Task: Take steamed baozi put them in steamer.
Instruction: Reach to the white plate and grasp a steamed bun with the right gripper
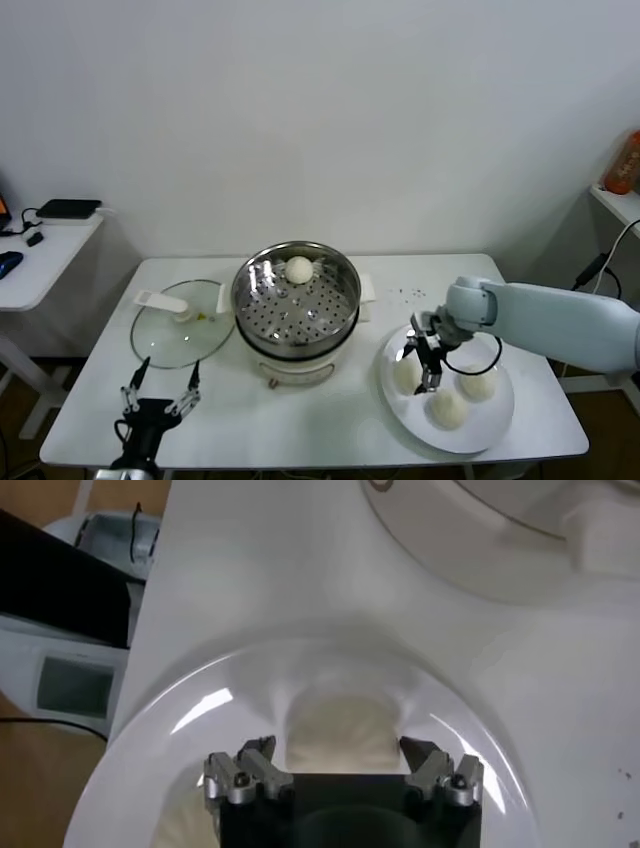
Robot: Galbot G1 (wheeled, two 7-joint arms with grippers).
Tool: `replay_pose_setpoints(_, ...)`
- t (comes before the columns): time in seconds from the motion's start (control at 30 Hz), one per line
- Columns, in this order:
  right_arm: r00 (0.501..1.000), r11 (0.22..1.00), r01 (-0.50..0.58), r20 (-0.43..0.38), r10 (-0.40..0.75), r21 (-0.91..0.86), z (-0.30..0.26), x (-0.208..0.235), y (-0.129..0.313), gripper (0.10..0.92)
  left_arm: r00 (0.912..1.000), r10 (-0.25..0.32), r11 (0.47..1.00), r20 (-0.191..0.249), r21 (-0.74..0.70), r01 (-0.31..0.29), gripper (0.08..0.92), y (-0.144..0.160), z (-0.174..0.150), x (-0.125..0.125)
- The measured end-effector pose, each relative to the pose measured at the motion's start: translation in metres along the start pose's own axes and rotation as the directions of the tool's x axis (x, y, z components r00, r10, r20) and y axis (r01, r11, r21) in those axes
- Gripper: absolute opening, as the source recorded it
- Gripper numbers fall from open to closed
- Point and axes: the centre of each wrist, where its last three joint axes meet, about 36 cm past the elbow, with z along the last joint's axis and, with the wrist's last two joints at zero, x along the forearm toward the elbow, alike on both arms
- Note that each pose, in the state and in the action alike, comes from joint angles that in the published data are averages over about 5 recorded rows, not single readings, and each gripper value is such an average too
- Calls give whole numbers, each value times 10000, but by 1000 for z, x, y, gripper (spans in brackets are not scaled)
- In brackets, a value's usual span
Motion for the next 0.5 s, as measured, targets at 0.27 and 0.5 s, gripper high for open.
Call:
replay_pose_setpoints(0.27, 9999, 10000, 36, -114, -36, 34, 1, -1, -2, 800, 10000, 3, 10000, 8, 27, -3, 823, 0, 0, -1)
replay_pose_setpoints(0.5, 9998, 9999, 106, -150, -105, 21, 1, -1, -2, 663, 10000, -6, 10000, -4, 47, 6, 823, 0, 0, 0)
